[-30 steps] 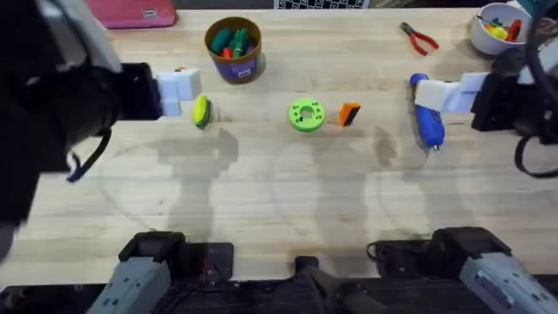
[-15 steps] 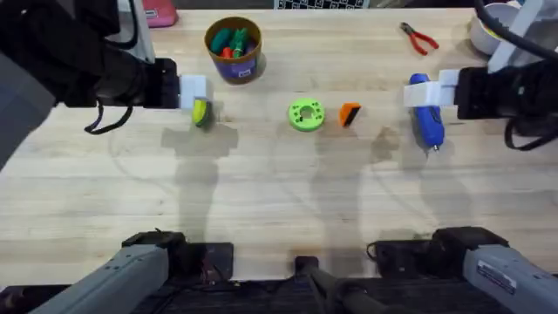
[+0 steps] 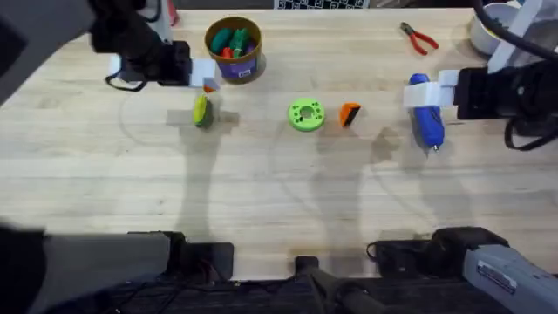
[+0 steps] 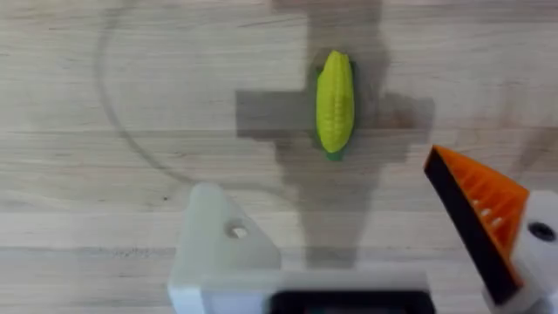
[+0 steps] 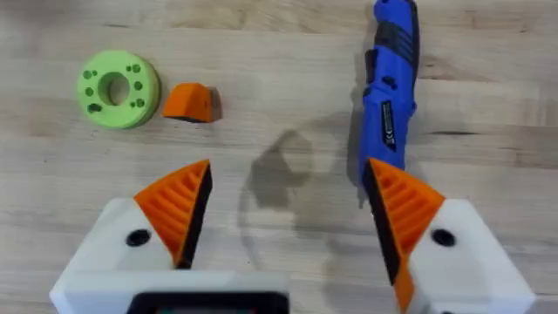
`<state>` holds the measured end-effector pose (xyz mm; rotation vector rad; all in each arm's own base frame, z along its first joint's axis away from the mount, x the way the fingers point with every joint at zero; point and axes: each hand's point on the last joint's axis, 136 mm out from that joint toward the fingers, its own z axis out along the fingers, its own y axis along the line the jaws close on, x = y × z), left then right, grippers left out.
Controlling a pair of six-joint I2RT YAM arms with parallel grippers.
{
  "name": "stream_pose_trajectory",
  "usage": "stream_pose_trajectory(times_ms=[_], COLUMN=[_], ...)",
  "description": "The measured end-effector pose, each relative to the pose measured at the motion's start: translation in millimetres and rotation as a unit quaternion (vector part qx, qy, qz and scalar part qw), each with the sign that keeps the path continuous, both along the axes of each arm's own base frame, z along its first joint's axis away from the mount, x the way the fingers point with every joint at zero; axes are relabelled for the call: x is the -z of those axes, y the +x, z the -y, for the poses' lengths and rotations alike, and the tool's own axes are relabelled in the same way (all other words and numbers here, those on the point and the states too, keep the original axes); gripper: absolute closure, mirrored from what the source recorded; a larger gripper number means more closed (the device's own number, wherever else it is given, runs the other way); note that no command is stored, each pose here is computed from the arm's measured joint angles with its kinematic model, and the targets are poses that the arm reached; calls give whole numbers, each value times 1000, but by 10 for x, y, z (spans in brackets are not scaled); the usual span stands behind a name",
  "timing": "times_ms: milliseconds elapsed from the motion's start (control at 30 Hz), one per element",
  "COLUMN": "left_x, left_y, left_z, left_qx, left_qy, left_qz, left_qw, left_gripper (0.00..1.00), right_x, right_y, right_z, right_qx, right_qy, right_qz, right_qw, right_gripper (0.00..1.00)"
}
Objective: Pick up the gripper from the table and insert it into the empty holder that is missing its gripper. Then pick up a screw, insert it into the mounting hole, and use the screwdriver to tighten it. Finally, clean up the table by picking up the vegetable and placing it into the bucket.
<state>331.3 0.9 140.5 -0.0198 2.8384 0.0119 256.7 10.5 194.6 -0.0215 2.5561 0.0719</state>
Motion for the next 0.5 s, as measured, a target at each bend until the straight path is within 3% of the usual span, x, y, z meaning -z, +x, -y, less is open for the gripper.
stream_pose_trajectory(times_ms=[267, 500], left_x=[597, 914], left_y=[77, 83], left_z=[1, 14], left_qx=[0, 1], left_qy=[0, -4], left_qz=[-82, -121], left_qw=[997, 993], left_gripper=[15, 45], right_x=[0, 0], right_y=[0, 0], right_z=[0, 0], right_qx=[0, 0], right_qy=[0, 0], right_qz=[0, 0], right_qw=[1000, 1000], right_gripper=[8, 8])
